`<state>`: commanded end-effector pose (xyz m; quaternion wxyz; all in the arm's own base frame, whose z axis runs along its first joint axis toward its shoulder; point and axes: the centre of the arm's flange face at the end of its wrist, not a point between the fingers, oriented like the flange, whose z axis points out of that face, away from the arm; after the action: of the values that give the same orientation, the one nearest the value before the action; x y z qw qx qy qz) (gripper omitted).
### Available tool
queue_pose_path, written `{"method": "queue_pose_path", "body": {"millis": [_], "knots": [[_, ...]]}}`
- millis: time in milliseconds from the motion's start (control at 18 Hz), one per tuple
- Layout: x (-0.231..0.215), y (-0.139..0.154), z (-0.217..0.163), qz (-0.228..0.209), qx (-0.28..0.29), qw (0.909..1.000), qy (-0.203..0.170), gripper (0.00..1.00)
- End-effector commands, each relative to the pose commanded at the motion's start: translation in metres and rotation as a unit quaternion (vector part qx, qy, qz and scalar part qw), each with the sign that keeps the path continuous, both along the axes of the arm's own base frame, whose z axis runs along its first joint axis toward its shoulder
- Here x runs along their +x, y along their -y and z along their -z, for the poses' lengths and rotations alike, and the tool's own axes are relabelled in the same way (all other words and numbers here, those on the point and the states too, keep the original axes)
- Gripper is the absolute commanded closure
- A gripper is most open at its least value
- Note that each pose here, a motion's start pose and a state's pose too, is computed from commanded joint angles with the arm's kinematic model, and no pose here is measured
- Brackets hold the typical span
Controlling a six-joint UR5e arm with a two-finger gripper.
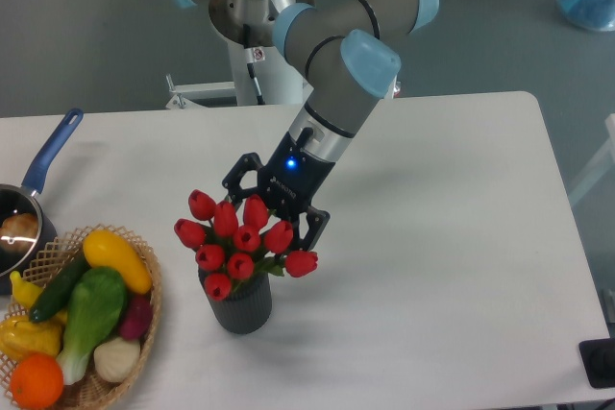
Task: Pick up the flowers from the vase
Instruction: 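Lower the open gripper around the tulip stems above the vase rim, then close the gripper on the tulip stems, gathering the bouquet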
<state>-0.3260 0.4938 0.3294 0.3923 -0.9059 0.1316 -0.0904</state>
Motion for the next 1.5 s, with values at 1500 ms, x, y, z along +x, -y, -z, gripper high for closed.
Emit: {"method": "queue_pose_path", "body": {"millis": [1500], "knots": [[-0.005, -0.013, -0.003, 0.013, 0.029, 0.9995, 0.009, 0.19]]}}
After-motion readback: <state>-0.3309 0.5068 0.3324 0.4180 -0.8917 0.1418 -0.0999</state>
